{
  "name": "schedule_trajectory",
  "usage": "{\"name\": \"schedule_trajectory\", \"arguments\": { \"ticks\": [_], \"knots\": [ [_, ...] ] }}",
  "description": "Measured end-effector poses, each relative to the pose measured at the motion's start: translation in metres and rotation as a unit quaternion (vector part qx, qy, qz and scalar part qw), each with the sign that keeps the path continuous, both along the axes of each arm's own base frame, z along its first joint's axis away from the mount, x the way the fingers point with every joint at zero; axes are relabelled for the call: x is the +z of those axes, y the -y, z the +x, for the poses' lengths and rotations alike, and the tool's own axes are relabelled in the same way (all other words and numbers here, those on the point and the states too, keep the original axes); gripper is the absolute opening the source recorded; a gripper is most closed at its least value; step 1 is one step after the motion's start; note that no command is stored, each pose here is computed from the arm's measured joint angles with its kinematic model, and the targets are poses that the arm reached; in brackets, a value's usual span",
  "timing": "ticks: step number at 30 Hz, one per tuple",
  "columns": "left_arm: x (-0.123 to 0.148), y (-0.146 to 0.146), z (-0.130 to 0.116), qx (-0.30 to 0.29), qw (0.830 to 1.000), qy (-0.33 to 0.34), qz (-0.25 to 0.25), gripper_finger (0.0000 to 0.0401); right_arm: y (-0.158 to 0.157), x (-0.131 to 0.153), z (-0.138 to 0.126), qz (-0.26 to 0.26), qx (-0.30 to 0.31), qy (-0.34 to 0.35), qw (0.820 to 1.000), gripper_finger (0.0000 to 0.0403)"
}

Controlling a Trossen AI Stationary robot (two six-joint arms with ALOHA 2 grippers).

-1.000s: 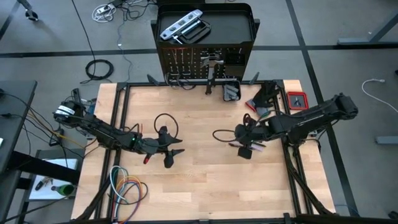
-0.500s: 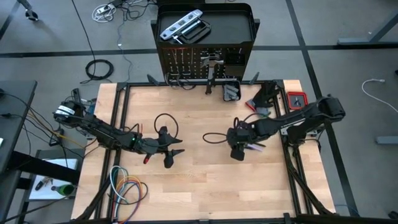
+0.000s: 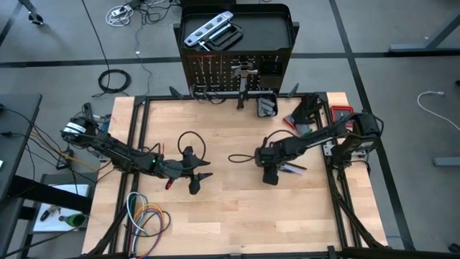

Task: Hang tools onto peg board
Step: Put the black pen into the top basket of the peg board

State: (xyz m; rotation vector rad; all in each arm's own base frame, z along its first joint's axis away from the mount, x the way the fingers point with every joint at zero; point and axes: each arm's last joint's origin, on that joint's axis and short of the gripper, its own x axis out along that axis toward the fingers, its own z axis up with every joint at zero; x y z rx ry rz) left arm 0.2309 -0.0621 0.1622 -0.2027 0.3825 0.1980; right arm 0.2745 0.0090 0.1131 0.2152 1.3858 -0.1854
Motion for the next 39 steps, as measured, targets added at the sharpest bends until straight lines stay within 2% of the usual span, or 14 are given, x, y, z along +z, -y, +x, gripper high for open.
{"name": "schedule_trajectory", "arguments": {
  "ticks": [3, 5, 9, 16, 21, 25, 28, 30, 32, 34, 39],
  "knots": [
    [0.000, 0.000, 0.000, 0.000, 1.000, 0.000, 0.000, 0.0218, 0.000, 0.008, -0.001, 0.006, 0.007, 0.016, 1.000, 0.0057],
    [0.000, 0.000, 0.000, 0.000, 1.000, 0.001, 0.000, 0.0218, 0.001, 0.015, -0.003, 0.001, 0.002, 0.019, 1.000, 0.0020],
    [0.000, 0.000, 0.000, 0.000, 1.000, 0.001, 0.000, 0.0218, 0.002, 0.031, -0.007, -0.009, -0.006, 0.048, 0.999, 0.0005],
    [0.000, 0.000, 0.000, 0.000, 1.000, 0.000, 0.000, 0.0218, 0.003, 0.077, -0.017, -0.003, -0.030, 0.149, 0.988, 0.0007],
    [0.000, 0.000, 0.000, 0.001, 1.000, 0.001, -0.002, 0.0218, -0.004, 0.105, -0.035, 0.040, -0.076, 0.184, 0.979, 0.0044],
    [0.000, 0.001, 0.000, -0.012, 0.999, 0.001, -0.036, 0.0218, -0.024, 0.112, -0.057, 0.050, -0.063, 0.142, 0.987, 0.0080],
    [0.001, 0.003, 0.006, 0.004, 0.998, -0.019, -0.056, 0.0218, -0.038, 0.111, -0.070, 0.043, -0.090, 0.105, 0.989, 0.0099],
    [0.001, 0.004, 0.013, 0.012, 0.997, -0.058, -0.048, 0.0218, -0.045, 0.108, -0.078, 0.041, -0.122, 0.072, 0.989, 0.0107],
    [0.003, 0.006, 0.027, 0.008, 0.996, -0.082, -0.041, 0.0218, -0.050, 0.106, -0.087, 0.038, -0.148, 0.036, 0.988, 0.0111],
    [0.008, 0.010, 0.046, -0.021, 0.995, -0.086, -0.035, 0.0218, -0.056, 0.105, -0.097, 0.032, -0.165, -0.001, 0.986, 0.0112],
    [0.020, 0.018, 0.102, -0.106, 0.991, -0.079, -0.003, 0.0218, -0.071, 0.104, -0.111, 0.018, -0.154, -0.036, 0.987, 0.0112]
  ]
}}
